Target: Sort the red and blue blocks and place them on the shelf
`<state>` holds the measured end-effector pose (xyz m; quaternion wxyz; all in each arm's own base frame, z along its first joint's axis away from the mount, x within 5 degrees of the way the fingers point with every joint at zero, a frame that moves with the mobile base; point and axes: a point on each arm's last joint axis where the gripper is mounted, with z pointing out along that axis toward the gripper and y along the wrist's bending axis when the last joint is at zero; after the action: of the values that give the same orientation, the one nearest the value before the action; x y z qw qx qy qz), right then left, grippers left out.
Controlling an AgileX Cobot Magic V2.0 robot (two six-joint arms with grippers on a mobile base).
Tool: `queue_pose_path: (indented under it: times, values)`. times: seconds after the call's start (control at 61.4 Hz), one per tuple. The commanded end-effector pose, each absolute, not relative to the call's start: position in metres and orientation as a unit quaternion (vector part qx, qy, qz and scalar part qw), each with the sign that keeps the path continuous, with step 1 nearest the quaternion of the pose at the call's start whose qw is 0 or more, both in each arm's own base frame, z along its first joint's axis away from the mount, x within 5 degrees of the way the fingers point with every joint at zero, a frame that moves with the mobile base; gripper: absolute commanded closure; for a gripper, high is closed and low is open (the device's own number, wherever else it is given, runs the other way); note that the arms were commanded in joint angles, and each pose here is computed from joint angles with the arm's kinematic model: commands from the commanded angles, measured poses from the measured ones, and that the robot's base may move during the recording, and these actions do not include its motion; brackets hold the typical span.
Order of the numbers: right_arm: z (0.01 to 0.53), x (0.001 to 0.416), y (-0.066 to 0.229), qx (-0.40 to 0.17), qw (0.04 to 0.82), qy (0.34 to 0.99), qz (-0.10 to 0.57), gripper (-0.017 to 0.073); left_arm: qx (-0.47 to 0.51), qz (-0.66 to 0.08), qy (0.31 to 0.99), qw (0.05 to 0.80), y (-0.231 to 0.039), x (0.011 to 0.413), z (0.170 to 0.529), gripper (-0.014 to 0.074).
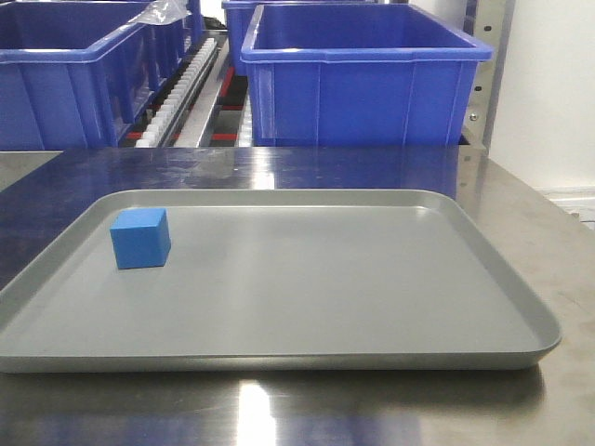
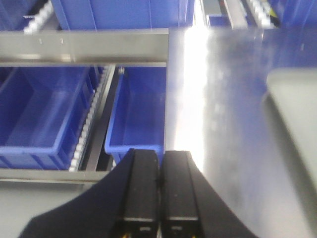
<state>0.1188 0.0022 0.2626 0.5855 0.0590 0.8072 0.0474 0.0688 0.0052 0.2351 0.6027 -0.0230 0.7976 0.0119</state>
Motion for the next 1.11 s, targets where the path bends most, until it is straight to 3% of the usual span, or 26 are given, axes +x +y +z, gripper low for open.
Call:
queue_pose_path:
  times: [0.0,0.228,0.439,1.091]
  values:
    - [0.28,0.121,0.003,0.044,0.631,0.773,0.05,0.0512,-0.019,0.001,0.772,0.635,0.002,0.085,0.279,0.0461]
    - [0.28,0.121,0.003,0.044,0.631,0.773,0.05,0.0512,-0.023,-0.005,0.786,0.617,0.0,0.128,0.325,0.0461]
    - [0.28,0.121,0.003,0.044,0.631,0.773,0.05,0.0512,-0.034,-0.019,0.807,0.589,-0.002,0.146,0.318,0.0461]
    - [0.28,0.121,0.003,0.044,0.631,0.773,0.05,0.0512,-0.046,-0.023,0.823,0.566,-0.002,0.145,0.314,0.046]
